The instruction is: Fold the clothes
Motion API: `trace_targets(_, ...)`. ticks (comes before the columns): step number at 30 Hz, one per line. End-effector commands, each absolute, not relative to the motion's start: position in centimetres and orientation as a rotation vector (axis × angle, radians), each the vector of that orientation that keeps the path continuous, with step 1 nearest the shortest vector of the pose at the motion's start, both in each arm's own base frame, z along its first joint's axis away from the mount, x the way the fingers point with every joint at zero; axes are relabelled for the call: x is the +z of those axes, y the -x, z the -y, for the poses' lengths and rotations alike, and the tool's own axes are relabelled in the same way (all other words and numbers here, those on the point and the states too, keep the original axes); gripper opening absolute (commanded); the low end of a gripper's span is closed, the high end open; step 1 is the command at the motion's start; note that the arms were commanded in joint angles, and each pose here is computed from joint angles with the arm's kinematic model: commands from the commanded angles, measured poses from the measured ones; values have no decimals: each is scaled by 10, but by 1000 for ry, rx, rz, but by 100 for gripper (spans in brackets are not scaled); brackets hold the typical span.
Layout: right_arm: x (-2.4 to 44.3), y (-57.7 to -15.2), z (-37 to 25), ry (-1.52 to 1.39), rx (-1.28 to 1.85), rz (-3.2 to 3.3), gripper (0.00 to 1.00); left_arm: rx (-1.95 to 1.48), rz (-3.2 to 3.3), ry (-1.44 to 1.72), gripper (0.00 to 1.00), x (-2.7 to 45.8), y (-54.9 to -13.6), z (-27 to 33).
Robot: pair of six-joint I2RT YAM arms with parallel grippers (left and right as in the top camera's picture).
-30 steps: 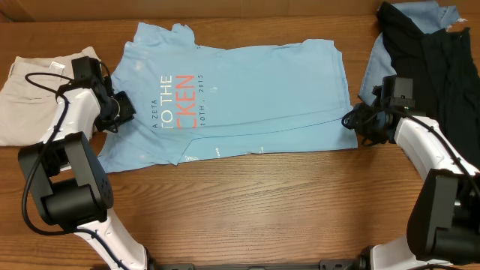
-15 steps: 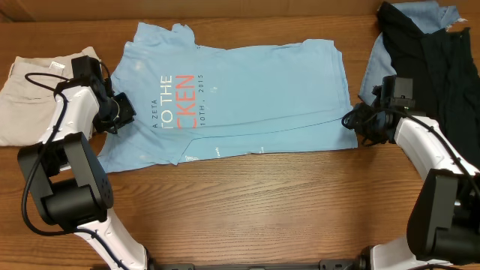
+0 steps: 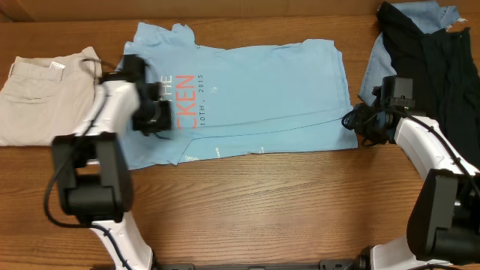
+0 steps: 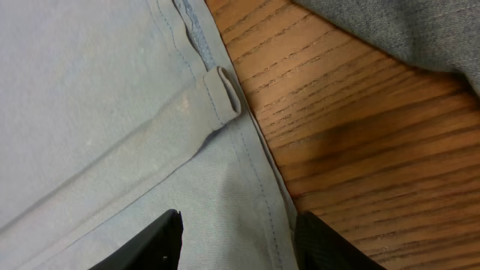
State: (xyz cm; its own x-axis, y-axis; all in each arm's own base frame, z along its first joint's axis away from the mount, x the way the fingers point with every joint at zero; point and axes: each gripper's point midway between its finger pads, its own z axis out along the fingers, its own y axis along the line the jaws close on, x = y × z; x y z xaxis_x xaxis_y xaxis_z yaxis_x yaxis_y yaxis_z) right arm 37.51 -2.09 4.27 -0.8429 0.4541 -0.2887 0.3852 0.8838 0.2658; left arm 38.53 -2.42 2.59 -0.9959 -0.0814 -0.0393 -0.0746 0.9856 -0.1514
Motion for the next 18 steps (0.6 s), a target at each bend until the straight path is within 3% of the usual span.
trace_targets(1,42,-376,21,-613,267,-2707,52,-41,-3117,-186,37,23,-376,50)
trace_targets(8,42,-376,25,-621,233,-2704,52,146,-3142,-383,38,23,-359,72)
trace_targets(18,42,-376,25,-621,233,-2706,52,306,-3159,-358,38,21,-351,57)
